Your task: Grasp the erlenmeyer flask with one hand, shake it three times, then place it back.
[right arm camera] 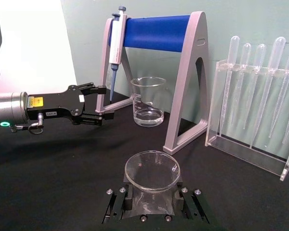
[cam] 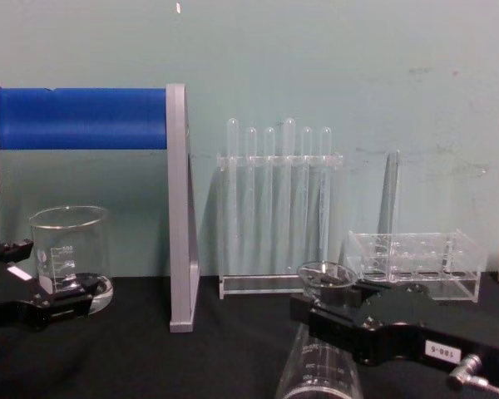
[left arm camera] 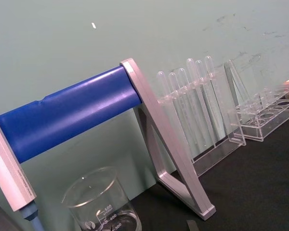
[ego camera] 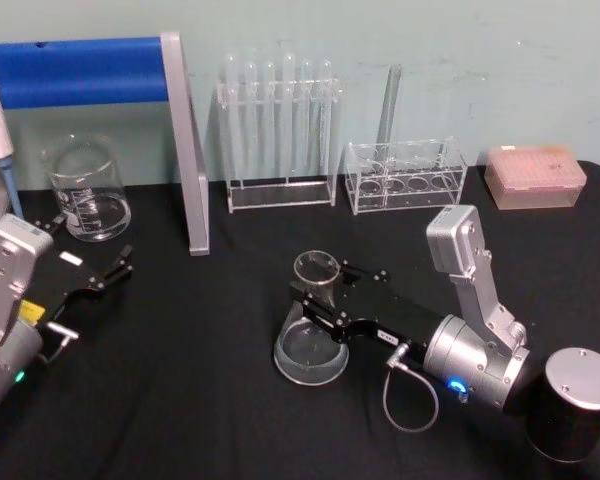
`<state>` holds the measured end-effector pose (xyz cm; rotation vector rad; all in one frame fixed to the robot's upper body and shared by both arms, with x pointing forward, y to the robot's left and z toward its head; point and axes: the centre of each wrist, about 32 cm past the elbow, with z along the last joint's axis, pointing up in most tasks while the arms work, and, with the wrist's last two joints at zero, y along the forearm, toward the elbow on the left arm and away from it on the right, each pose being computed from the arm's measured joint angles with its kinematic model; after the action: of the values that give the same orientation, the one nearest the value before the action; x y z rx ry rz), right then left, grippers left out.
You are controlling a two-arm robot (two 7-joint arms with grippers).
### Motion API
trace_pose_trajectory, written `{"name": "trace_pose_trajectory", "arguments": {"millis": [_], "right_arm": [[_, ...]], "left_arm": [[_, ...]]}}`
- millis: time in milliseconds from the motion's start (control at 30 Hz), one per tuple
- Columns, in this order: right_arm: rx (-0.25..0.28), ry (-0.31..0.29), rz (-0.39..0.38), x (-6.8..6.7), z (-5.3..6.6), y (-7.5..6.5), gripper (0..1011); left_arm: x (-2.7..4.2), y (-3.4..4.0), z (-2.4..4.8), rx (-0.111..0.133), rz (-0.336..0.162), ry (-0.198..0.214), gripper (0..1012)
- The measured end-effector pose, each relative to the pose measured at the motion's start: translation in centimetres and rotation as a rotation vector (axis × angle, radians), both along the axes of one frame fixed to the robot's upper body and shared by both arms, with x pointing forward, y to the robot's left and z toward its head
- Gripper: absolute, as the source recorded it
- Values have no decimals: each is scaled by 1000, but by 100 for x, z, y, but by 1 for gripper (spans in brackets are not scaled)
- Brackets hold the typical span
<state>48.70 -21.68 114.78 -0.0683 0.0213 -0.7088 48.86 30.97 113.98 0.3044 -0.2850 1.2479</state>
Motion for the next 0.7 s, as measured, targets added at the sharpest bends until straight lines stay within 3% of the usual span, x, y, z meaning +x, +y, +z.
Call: {"name": "trace_pose_trajectory", "arguments": {"millis": [167,333,400,467,700], "right_arm": [[-1,1,0,1,1,-1,473],[-3,3,0,2,-1,-3,665],[-3,3,0,2,-1,-3,682],[-3,2,0,3,0,-3,780],[-3,1,0,5,2,-5,966]], "left_arm": [[0,0,0,0,0,0,1001],[0,0,0,0,0,0,1001],[0,0,0,0,0,0,1001],[0,0,0,0,0,0,1001],[0,0,0,0,0,0,1001]]}}
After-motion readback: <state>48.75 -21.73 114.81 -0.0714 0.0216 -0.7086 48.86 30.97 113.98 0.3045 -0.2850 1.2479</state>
